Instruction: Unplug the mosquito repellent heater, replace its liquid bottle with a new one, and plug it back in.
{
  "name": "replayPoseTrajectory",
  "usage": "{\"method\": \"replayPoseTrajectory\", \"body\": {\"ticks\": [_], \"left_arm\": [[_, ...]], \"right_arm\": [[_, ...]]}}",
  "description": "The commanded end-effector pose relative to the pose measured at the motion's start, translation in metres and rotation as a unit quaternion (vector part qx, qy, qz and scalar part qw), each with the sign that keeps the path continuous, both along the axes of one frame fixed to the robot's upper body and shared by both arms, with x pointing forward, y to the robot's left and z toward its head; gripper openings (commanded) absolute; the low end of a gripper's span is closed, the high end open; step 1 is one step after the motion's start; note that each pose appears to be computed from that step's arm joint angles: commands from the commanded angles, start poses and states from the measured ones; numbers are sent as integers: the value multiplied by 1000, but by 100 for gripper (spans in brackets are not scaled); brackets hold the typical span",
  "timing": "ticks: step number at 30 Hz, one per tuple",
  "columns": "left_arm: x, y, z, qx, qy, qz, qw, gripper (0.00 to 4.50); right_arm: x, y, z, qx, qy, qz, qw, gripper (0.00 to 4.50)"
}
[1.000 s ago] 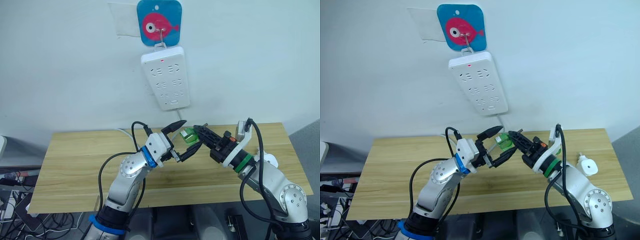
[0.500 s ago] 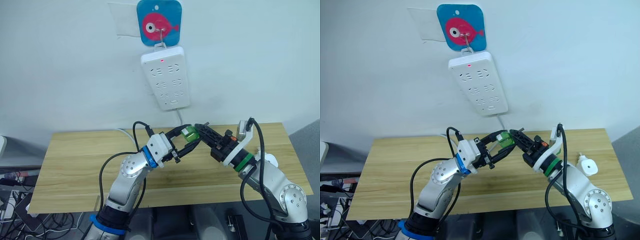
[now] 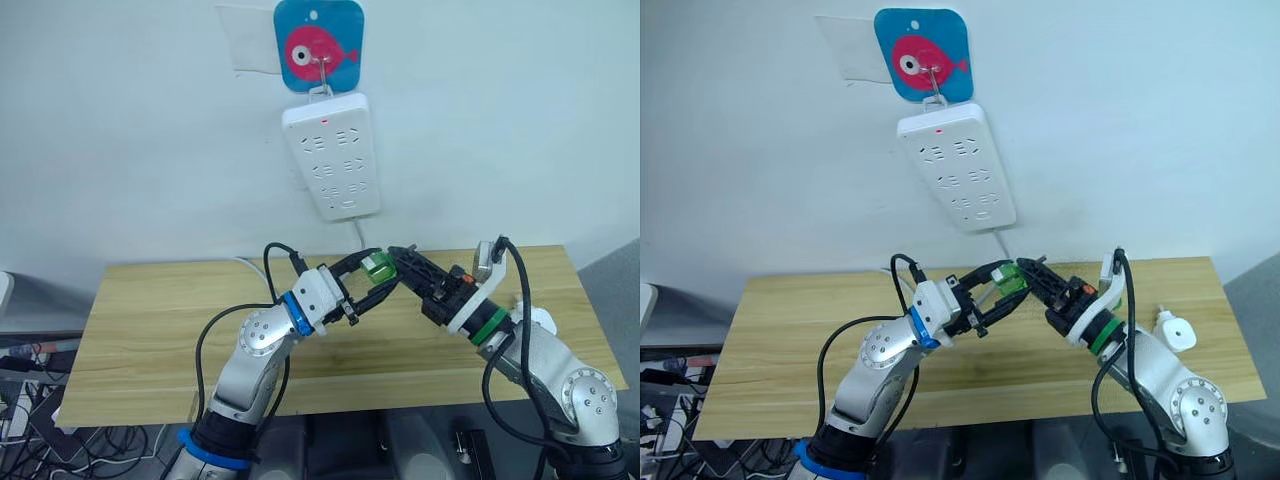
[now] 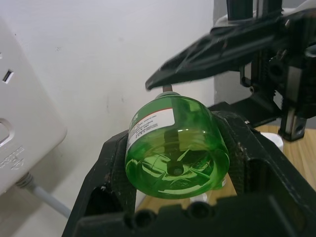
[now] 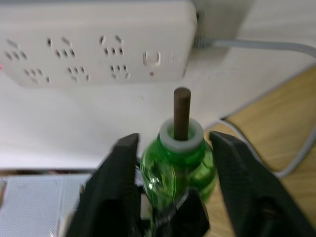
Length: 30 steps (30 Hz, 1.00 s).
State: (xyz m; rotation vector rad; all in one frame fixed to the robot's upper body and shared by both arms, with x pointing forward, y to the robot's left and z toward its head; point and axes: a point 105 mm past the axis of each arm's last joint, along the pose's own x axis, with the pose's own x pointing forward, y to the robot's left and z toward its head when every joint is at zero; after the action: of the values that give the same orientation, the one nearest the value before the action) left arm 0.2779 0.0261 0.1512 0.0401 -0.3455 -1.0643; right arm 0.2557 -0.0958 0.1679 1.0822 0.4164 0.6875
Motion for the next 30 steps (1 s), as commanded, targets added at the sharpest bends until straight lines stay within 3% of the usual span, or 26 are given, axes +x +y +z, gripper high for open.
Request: {"method": "replayPoseTrajectory", "body": {"ticks": [1,3,8,13,15,22,25,30], "left_arm": [[-6,2,8,-5,-15,-25,1000,227],[-10,5,5,9,-11,-47,999,227],[-20,15,3,37,-15,-91,995,227],[-21,14,-3,46,-16,-105,993,227],[-21,12,-3,43,-15,-107,993,227],[-28,8,-7,36,-9,-109,993,227],[-28,8,-7,35,-8,-105,994,227],[-31,13,-9,37,-3,-98,995,227]], "right_arm": [[-11,-18,-4,-48,-11,20,999,378],[-13,-39,-16,-115,6,22,993,445],[-24,-94,-31,-283,49,42,957,448],[0,-164,-42,-515,68,-11,855,448],[8,-173,-36,-561,46,6,827,448],[36,-195,-29,-651,-2,43,758,448],[35,-208,-43,-659,30,59,749,448],[33,-229,-52,-646,98,22,756,448]]}}
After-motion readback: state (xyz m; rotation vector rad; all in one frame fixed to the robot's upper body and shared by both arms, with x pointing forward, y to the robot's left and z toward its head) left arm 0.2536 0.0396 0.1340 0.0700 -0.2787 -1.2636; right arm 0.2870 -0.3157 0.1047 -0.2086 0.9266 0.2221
